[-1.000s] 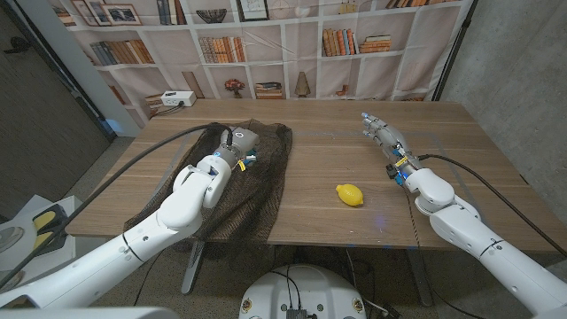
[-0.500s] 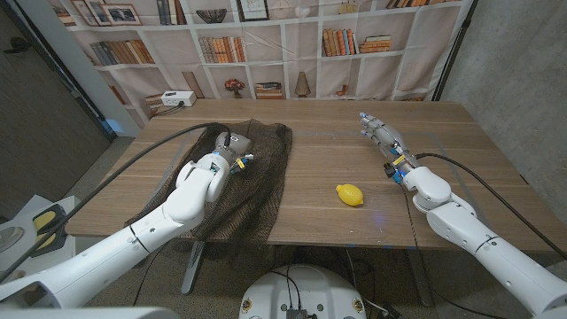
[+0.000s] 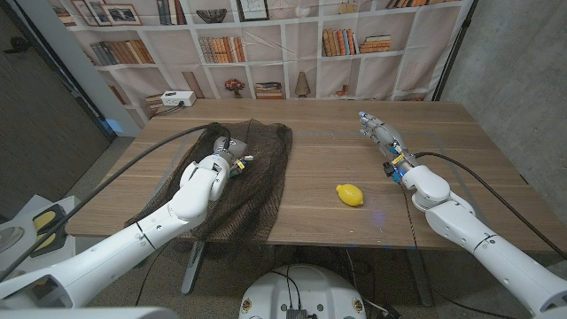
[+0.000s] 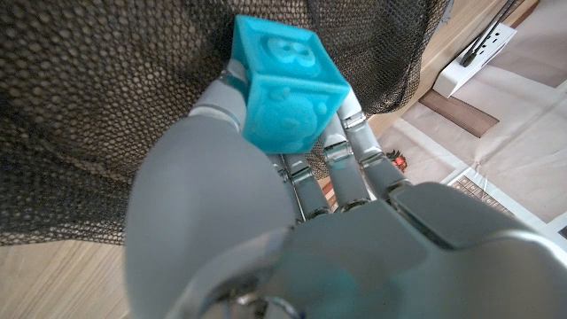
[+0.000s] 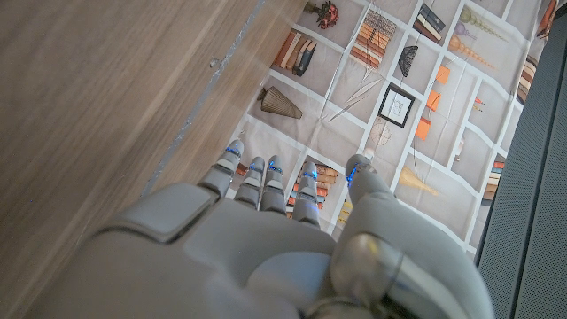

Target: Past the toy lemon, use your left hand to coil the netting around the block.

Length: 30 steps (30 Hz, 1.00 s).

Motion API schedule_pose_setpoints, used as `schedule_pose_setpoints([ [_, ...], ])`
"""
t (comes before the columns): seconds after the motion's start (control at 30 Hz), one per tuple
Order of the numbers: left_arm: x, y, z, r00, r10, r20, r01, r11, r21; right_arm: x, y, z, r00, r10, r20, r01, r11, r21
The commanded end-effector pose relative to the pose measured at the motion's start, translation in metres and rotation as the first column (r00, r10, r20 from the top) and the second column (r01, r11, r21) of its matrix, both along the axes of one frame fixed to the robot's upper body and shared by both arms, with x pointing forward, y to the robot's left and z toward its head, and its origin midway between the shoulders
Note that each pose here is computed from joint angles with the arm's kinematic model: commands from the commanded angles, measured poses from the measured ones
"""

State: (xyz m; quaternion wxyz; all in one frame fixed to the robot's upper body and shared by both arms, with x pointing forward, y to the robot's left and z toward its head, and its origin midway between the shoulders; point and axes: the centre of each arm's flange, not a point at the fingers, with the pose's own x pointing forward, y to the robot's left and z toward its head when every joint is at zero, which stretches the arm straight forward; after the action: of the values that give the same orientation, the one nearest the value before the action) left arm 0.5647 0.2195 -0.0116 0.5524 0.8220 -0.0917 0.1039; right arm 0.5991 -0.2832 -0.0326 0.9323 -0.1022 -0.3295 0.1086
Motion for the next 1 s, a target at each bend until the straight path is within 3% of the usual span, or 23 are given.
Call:
schedule_pose_setpoints([
  [0.03, 0.014, -0.006, -0.008, 0.993, 0.092, -0.067, -0.088, 0.994, 0.072, 0.0, -0.001, 0.001, 1.0, -0.007, -0.001, 0.007, 1.0, 0.002],
  [0.17, 0.018, -0.005, -0.008, 0.988, 0.112, -0.104, -0.105, 0.992, 0.074, 0.001, -0.001, 0.001, 1.0, -0.007, -0.003, 0.007, 1.0, 0.002],
  [0.43, 0.016, -0.007, -0.002, 0.984, 0.15, -0.095, -0.139, 0.983, 0.118, 0.005, 0.0, 0.003, 1.0, -0.006, -0.002, 0.006, 1.0, 0.002],
  [0.7, -0.002, -0.007, 0.018, 0.993, 0.117, 0.034, -0.119, 0.991, 0.06, 0.008, 0.0, 0.007, 1.0, -0.004, 0.002, 0.004, 1.0, 0.003],
  [0.83, -0.01, -0.009, 0.026, 0.988, 0.106, 0.116, -0.111, 0.993, 0.039, 0.01, 0.0, 0.007, 1.0, -0.003, 0.003, 0.003, 1.0, 0.008],
  [1.0, -0.017, -0.009, 0.035, 0.982, 0.089, 0.169, -0.091, 0.996, 0.001, 0.011, -0.001, 0.007, 1.0, -0.003, 0.006, 0.003, 1.0, 0.011],
])
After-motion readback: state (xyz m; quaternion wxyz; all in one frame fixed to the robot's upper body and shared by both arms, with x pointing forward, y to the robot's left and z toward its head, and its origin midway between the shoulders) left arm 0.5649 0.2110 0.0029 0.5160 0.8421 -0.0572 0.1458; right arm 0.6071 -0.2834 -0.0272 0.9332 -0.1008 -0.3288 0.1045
